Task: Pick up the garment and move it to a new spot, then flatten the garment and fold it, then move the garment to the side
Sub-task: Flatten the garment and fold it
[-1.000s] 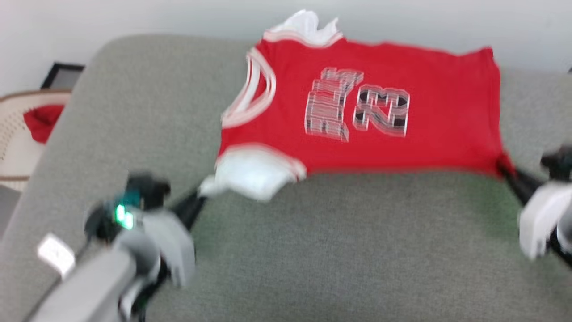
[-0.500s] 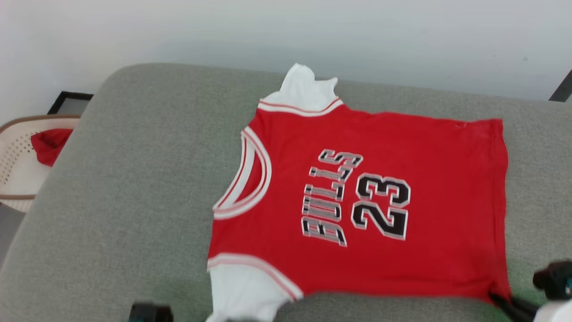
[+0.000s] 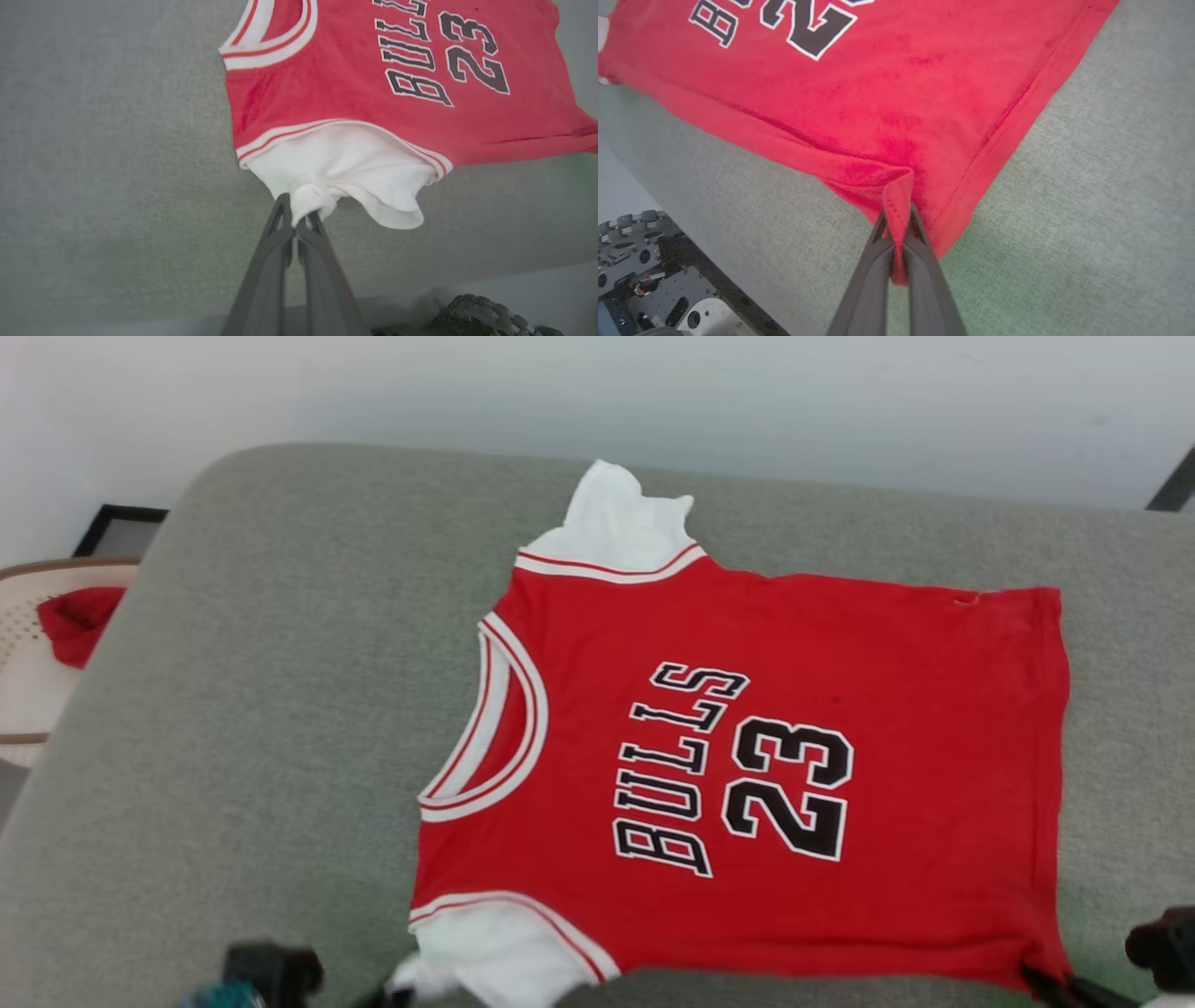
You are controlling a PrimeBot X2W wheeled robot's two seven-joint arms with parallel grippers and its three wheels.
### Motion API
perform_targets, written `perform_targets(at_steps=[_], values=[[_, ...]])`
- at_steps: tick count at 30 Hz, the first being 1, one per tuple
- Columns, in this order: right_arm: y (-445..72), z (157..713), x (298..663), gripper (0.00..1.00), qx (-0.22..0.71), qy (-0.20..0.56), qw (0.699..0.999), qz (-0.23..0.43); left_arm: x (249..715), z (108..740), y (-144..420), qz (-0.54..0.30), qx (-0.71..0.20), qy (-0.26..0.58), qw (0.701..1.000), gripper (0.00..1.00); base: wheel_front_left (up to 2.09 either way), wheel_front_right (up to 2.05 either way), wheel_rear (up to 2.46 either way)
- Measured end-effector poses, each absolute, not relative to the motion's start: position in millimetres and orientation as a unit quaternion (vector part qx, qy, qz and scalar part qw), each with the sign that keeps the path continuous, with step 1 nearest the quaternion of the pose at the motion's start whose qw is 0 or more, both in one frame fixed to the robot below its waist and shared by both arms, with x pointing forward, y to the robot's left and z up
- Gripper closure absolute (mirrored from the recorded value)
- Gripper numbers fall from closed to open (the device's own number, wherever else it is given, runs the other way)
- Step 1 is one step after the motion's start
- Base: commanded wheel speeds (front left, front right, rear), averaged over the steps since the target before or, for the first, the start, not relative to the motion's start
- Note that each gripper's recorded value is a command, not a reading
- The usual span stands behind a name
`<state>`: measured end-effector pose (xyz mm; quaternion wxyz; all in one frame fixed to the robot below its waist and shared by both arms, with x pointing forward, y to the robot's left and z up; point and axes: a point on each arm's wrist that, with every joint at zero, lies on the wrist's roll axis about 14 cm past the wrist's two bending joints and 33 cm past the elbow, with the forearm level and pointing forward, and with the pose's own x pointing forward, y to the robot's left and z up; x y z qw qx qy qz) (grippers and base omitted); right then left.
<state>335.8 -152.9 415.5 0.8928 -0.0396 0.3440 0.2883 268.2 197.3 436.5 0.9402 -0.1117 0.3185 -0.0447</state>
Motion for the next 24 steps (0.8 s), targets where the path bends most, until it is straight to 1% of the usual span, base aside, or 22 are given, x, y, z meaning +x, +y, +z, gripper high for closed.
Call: perform_targets(at_steps=[6, 14, 19, 24], values=[[-157.6, 435.4, 356.2, 1.00, -0.050, 0.317, 0.908, 0.270, 310.0, 468.0, 199.3, -0.081, -0.057, 0.285, 0.953, 1.00, 0.00, 0.00, 0.00], [-162.6, 457.8, 397.0, 1.00, -0.063, 0.285, 0.924, 0.248, 369.3, 497.2, 199.1, -0.134, 0.023, 0.257, 0.957, 1.00, 0.00, 0.00, 0.00], [-166.1, 453.4, 420.3, 1.00, -0.069, 0.292, 0.924, 0.236, 408.6, 504.5, 204.1, -0.156, 0.070, 0.248, 0.954, 1.00, 0.00, 0.00, 0.00], [-167.0, 439.8, 437.0, 1.00, -0.071, 0.313, 0.919, 0.230, 444.7, 501.5, 204.2, -0.173, 0.093, 0.253, 0.947, 1.00, 0.00, 0.00, 0.00]])
